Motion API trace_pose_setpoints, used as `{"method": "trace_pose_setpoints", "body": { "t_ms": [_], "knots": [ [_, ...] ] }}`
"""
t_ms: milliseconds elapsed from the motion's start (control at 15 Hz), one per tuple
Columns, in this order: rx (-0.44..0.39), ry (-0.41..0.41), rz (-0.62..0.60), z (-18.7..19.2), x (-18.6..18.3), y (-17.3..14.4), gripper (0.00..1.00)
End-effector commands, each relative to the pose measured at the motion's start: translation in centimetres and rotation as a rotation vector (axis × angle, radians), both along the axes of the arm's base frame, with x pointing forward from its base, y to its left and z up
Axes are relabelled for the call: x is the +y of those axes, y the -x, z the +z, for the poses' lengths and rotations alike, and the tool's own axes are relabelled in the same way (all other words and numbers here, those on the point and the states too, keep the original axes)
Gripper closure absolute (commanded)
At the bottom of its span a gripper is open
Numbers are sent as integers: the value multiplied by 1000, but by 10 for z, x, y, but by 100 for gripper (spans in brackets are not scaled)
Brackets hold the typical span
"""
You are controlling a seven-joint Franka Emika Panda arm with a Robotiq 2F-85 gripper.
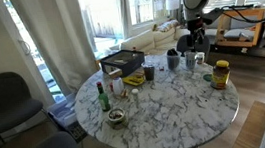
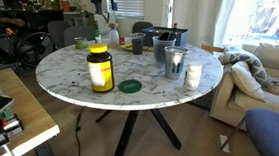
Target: Move the brown bottle with a yellow lid to the right
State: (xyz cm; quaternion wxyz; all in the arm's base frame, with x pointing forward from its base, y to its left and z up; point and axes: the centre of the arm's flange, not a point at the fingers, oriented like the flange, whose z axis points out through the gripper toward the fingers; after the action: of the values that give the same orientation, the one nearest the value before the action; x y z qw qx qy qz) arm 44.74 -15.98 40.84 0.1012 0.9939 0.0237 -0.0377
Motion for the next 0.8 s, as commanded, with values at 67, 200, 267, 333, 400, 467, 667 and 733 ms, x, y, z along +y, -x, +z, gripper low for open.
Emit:
{"method": "trace_pose_setpoints", "body": {
  "t_ms": [67,200,267,333,400,467,667,733],
  "knots": [
    [0,0,0,0,0,0,0],
    [0,0,0,0,0,0,0],
    [5,1,2,0,-1,3,0],
    [36,19,-12,0,-4,10,0],
    [61,27,-31,0,-8,20,0],
    [83,25,-54,-2,-12,31,0],
    [156,10,-129,-17,-22,67,0],
    [152,11,-158,-13,-52,92,0]
  ]
}}
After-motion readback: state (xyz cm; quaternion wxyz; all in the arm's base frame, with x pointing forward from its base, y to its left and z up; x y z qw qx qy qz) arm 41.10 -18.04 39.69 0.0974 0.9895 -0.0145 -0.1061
